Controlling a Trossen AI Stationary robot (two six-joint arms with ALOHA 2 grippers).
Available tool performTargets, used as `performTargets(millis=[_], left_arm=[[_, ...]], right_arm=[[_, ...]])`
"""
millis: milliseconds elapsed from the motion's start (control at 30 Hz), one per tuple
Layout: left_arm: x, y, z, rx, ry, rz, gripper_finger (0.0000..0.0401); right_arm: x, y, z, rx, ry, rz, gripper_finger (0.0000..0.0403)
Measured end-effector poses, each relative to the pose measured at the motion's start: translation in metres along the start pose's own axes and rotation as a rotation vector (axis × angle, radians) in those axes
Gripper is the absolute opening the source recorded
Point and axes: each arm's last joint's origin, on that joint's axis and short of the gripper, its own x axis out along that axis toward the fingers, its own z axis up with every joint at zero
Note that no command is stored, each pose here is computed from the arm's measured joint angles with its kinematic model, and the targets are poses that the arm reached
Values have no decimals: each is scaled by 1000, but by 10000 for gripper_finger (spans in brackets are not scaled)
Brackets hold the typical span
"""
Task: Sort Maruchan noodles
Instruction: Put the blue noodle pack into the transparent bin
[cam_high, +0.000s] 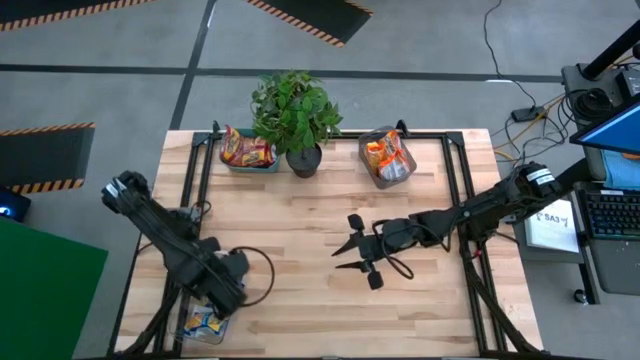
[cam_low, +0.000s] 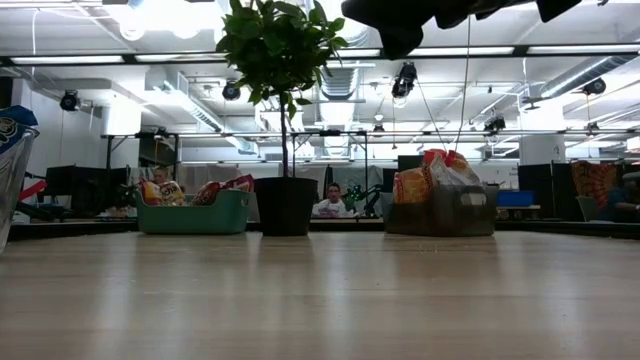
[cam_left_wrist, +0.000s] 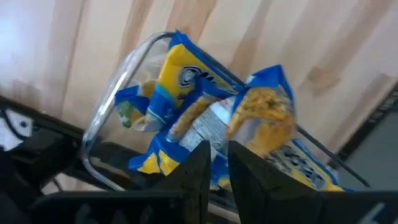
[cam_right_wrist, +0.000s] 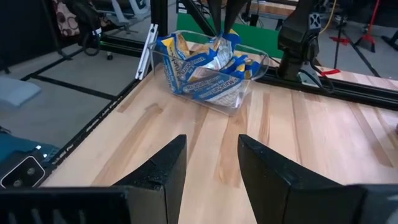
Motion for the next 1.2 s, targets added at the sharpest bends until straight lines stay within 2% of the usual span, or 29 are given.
performTargets(millis=[267,433,633,800,1000,1200], left_arm=[[30,-3,1,-5,60,124,39],[44,-6,-1,-24,144,96,39],[56,-6,-5,-110,224,94,39],[62,-11,-8,-125,277,34,39],[56,-12,-8,-125,266,35,39],[41,-13,-2,-110,83,67,39]], right_arm=[[0,0,0,4,4,0,134],[0,0,0,5,4,1,134],[0,0,0,3,4,1,134],[0,0,0,3,4,1,134],[0,0,0,3,4,1,134],[0,0,0,5,4,1,134]])
